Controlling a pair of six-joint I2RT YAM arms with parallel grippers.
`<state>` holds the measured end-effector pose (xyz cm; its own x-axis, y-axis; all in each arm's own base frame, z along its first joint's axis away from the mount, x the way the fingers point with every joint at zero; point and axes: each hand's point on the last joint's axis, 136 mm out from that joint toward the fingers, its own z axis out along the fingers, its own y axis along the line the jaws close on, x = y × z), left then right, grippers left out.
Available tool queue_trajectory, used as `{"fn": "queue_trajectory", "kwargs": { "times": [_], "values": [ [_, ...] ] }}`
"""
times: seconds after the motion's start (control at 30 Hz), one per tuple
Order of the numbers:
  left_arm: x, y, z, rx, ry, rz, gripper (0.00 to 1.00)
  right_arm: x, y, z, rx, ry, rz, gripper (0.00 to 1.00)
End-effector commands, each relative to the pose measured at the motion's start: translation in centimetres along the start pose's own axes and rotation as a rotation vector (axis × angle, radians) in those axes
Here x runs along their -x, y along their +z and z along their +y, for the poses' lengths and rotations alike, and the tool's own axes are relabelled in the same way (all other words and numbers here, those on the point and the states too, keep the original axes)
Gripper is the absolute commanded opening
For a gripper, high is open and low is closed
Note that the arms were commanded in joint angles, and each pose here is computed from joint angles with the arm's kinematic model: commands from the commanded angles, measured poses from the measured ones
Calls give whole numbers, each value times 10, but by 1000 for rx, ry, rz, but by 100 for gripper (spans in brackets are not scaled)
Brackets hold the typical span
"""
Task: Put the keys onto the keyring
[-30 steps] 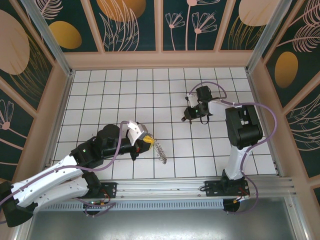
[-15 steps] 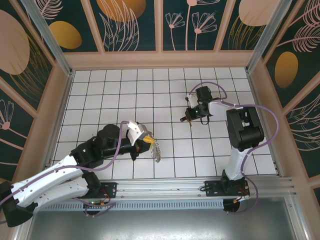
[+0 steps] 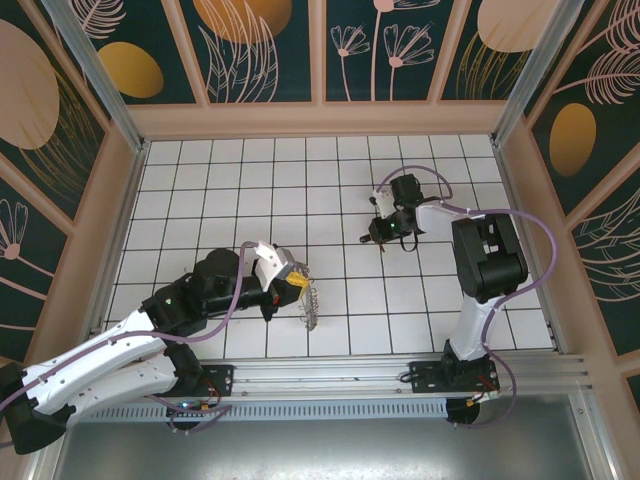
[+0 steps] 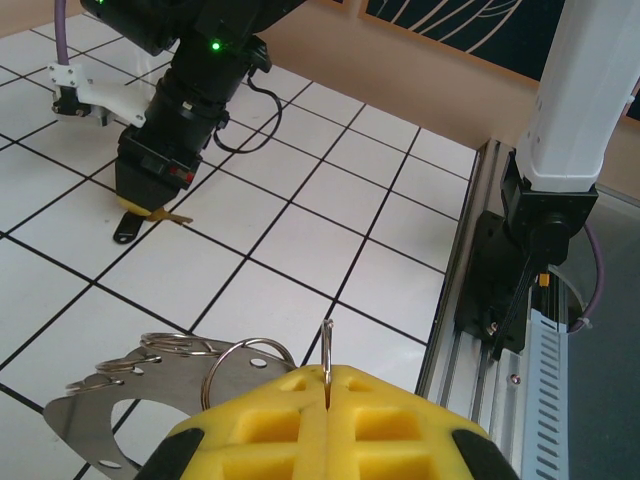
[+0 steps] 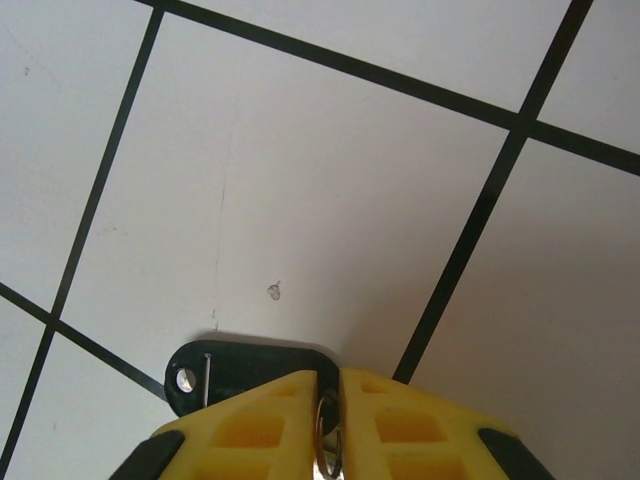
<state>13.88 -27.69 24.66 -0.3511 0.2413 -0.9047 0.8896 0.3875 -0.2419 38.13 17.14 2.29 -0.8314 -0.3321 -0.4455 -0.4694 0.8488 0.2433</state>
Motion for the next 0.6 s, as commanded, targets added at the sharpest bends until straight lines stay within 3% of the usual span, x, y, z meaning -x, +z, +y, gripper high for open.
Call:
{"fn": "queue_trajectory", "kwargs": {
  "times": [0.0,0.57],
  "values": [
    [14,-4,-9,-37,7,-59,0,-6,-7,3,-13,1,11,11],
    [14,-4,-11,-48,9,-60,0,-8,-12,4,-21,4,-2,13]
  ]
}}
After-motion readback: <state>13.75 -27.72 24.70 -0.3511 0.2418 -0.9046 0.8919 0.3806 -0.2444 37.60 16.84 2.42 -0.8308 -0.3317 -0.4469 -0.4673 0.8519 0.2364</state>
